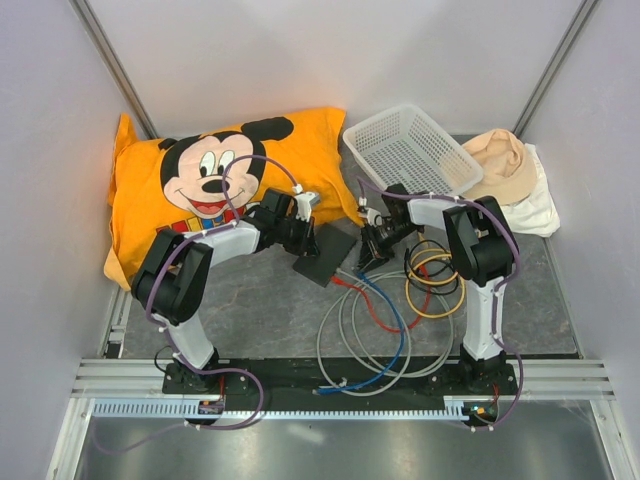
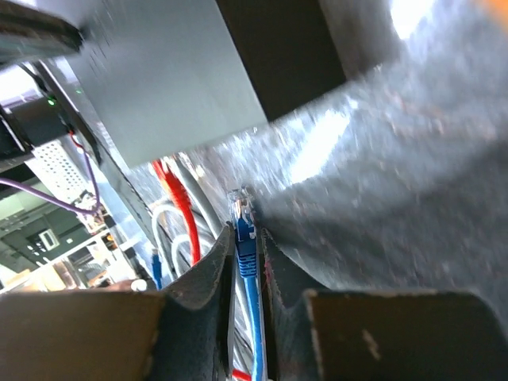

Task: Pull the plug from the switch port

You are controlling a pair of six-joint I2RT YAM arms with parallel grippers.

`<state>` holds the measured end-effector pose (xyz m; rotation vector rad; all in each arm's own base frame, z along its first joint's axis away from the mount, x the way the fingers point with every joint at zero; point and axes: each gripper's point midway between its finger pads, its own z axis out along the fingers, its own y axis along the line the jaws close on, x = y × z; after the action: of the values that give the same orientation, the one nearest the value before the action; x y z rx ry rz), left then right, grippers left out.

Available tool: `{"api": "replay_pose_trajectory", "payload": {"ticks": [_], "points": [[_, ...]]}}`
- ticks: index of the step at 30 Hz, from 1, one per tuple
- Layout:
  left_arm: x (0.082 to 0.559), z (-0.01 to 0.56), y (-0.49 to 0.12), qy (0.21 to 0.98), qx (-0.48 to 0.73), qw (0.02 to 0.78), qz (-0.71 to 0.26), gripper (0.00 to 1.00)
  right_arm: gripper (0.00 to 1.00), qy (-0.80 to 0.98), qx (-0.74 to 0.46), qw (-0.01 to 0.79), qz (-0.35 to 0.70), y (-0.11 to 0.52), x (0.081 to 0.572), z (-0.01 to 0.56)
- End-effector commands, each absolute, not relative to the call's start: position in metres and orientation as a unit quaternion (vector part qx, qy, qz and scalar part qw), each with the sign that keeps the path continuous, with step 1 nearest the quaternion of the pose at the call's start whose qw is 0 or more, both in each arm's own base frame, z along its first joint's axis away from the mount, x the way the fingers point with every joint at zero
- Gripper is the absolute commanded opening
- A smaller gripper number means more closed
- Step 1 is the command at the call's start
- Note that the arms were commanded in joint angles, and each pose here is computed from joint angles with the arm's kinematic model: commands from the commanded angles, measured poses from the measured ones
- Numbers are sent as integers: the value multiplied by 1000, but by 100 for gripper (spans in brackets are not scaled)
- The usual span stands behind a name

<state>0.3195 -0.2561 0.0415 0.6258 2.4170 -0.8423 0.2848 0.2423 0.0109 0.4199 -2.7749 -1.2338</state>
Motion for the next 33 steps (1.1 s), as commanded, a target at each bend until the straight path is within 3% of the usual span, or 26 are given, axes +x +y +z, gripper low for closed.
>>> {"api": "replay_pose_trajectory", "payload": {"ticks": [1,9,14,21,33], "points": [[307,6,-237,916,218,202,-268,1,1,-948,155,67,-269,182,265,-45],[312,10,-239,914,219,210,-268,2,1,-940,213,-1,-266,180,294,5],[315,12,-240,912,220,216,-270,2,0,-930,259,-137,-222,166,348,77],[320,11,-247,910,221,211,-279,1,0,-936,213,-250,-126,89,401,143],[326,13,-252,908,217,214,-286,2,1,-942,146,-293,71,-58,408,179]]}}
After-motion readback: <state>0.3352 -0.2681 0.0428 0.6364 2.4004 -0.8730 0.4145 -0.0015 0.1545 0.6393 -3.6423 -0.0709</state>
